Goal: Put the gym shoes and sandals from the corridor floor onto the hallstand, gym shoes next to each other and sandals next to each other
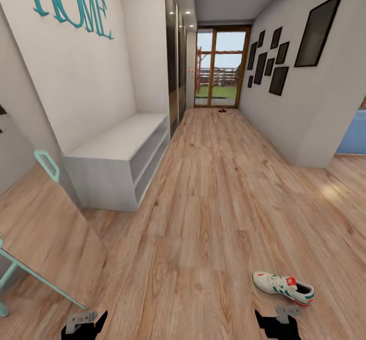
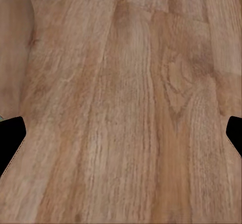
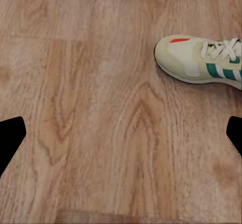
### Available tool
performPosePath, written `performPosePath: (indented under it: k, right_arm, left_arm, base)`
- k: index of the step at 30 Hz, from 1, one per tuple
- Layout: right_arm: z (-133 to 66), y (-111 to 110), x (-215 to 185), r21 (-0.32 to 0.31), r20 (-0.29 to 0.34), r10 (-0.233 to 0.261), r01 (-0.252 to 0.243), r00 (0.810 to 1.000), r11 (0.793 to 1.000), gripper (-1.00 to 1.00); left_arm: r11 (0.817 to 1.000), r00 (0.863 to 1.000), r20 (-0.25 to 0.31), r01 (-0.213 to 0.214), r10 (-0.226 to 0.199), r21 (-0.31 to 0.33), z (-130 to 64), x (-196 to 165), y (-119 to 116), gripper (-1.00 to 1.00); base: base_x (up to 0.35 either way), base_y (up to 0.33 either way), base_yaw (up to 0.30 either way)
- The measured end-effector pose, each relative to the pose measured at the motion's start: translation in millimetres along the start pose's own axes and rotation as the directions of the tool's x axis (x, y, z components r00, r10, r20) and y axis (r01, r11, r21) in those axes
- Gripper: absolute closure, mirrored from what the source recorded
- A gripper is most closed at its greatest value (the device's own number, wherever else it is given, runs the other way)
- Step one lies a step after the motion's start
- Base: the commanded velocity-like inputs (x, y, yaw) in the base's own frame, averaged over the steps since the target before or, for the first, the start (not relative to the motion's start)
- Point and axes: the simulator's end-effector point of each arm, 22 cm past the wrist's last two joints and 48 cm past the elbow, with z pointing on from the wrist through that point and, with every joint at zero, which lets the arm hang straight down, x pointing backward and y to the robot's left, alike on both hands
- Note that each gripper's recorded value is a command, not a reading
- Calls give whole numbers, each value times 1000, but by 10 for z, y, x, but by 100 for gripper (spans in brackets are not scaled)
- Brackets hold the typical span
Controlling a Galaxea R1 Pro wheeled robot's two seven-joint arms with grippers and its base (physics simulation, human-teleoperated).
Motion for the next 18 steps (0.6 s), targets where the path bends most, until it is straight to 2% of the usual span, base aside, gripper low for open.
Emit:
performPosePath:
  k: [18]
  right_arm:
    - [1,0,-3,0,0,0,0,1000,1000,-100]
  left_arm:
    - [1000,1000,0,0,0,0,0,-1,1,-100]
  base:
    - [336,105,0]
